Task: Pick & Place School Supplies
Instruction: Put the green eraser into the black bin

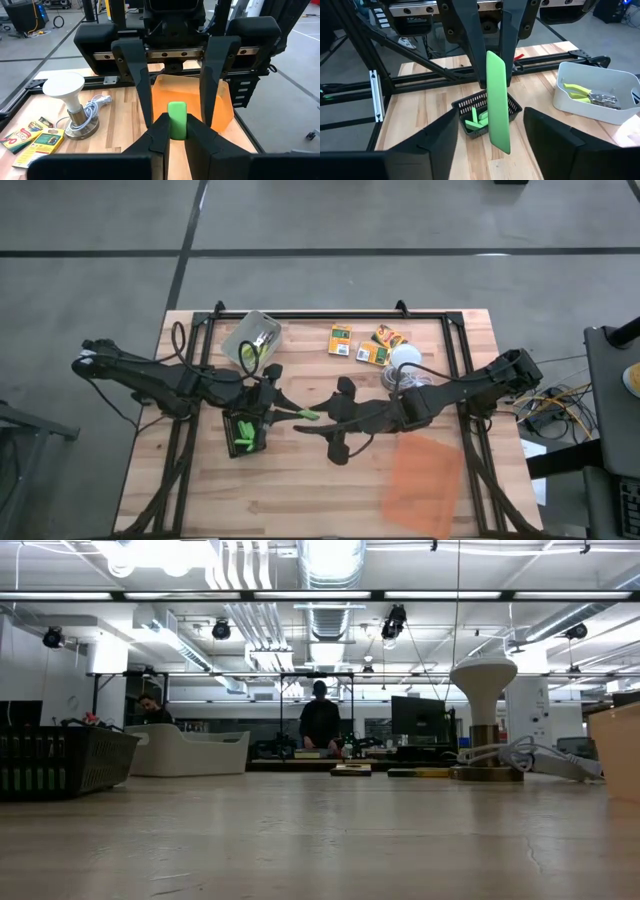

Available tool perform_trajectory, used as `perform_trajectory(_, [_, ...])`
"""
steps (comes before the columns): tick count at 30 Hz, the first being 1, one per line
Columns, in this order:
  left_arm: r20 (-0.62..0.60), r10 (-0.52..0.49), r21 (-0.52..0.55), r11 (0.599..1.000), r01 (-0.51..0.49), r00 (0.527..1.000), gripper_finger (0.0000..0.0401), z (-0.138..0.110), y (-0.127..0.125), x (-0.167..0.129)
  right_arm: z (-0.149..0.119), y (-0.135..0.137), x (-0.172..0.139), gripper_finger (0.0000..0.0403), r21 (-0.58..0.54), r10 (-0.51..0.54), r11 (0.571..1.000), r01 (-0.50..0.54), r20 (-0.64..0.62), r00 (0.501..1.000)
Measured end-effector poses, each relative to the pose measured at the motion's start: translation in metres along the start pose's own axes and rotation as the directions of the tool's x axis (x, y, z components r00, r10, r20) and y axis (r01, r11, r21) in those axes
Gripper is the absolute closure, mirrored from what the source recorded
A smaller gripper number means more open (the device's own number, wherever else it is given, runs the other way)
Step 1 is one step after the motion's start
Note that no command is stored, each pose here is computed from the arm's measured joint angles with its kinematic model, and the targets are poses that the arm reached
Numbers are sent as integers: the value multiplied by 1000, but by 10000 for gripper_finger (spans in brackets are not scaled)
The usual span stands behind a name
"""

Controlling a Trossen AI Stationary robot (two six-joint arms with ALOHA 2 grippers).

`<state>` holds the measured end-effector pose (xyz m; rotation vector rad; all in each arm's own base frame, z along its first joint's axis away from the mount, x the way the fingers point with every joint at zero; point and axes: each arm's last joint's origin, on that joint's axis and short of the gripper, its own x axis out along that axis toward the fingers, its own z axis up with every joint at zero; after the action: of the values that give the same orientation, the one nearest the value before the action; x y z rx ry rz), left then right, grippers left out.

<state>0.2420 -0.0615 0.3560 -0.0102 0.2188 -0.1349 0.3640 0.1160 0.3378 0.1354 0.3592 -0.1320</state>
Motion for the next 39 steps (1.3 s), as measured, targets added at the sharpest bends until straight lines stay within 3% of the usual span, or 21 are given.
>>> perform_trajectory(8, [0,6,1,1000,-6,1000,358,0,0,0,0,0,0,133,0,0,1000,0,0,1000])
perform_trajectory(15, [-87,112,17,994,-111,990,358,-8,4,-3,0,0,0,111,-1,-1,1000,1,0,1000])
perform_trajectory(19, [-176,190,-47,979,-201,966,358,-16,7,-12,0,0,0,105,-1,0,1000,0,-1,1000])
perform_trajectory(23, [-283,251,-171,937,-306,926,358,-25,11,-25,0,0,0,104,-1,-1,1000,1,-1,1000])
perform_trajectory(27, [-478,276,-254,865,-432,834,358,-44,14,-41,0,0,0,109,-2,-1,1000,1,-3,1000])
perform_trajectory(33, [-775,227,-270,724,-634,589,358,-72,16,-67,-1,0,0,112,-3,-1,1000,1,-6,1000])
perform_trajectory(35, [-821,177,-274,712,-647,543,358,-76,15,-70,-1,0,0,110,-4,-2,1000,2,-7,1000])
perform_trajectory(39, [-848,80,-315,720,-619,524,358,-83,12,-68,-1,0,0,106,-4,-3,1000,3,-7,1000])
